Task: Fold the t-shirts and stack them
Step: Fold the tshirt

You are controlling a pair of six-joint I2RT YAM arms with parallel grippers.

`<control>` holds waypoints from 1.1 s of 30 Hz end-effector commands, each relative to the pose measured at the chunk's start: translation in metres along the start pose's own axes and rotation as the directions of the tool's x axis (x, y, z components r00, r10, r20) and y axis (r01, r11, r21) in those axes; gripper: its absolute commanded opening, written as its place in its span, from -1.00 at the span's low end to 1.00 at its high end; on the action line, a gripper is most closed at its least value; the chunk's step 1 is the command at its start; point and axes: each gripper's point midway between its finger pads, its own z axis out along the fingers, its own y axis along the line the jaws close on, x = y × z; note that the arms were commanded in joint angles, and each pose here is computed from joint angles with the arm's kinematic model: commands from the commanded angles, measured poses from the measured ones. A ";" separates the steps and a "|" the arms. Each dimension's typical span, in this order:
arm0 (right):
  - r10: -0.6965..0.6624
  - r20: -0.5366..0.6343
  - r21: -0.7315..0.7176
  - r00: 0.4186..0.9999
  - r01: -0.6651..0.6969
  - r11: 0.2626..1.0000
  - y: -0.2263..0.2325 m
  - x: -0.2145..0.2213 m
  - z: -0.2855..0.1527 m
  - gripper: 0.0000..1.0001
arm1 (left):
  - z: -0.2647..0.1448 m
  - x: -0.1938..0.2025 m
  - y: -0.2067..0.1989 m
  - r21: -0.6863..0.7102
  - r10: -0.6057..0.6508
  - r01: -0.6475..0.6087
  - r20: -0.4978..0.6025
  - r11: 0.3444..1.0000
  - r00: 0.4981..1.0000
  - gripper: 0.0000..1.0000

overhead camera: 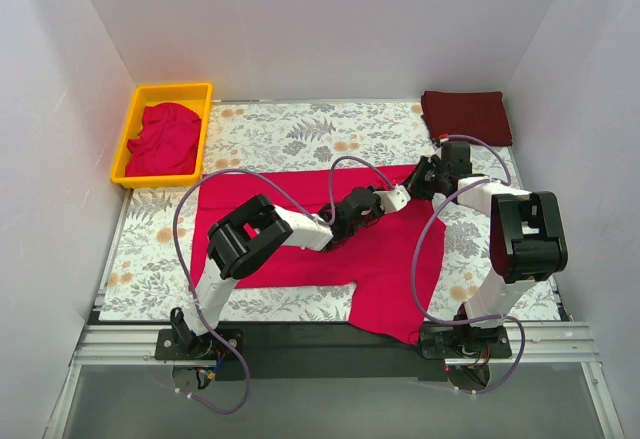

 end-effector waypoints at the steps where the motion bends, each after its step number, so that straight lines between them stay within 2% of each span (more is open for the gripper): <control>1: -0.038 0.058 -0.055 0.998 0.041 0.998 0.018 -0.018 -0.011 -0.97 | -0.002 -0.031 0.016 -0.033 -0.042 0.044 0.068 0.998 0.997 -1.00; 16: -0.075 0.057 -0.064 0.996 0.079 0.995 0.022 -0.016 -0.028 -0.97 | -0.032 -0.055 0.033 0.051 -0.209 0.204 0.109 0.978 0.972 -1.00; 21: -0.088 0.036 -0.048 0.995 0.090 0.995 0.019 -0.003 -0.040 -0.97 | -0.045 -0.063 0.027 0.136 -0.237 0.222 0.105 0.966 0.966 -1.00; 33: -0.098 -0.053 -0.045 0.994 0.095 0.994 0.012 0.040 -0.064 -0.97 | -0.063 -0.031 -0.009 0.281 -0.229 0.215 0.017 0.935 0.973 -1.00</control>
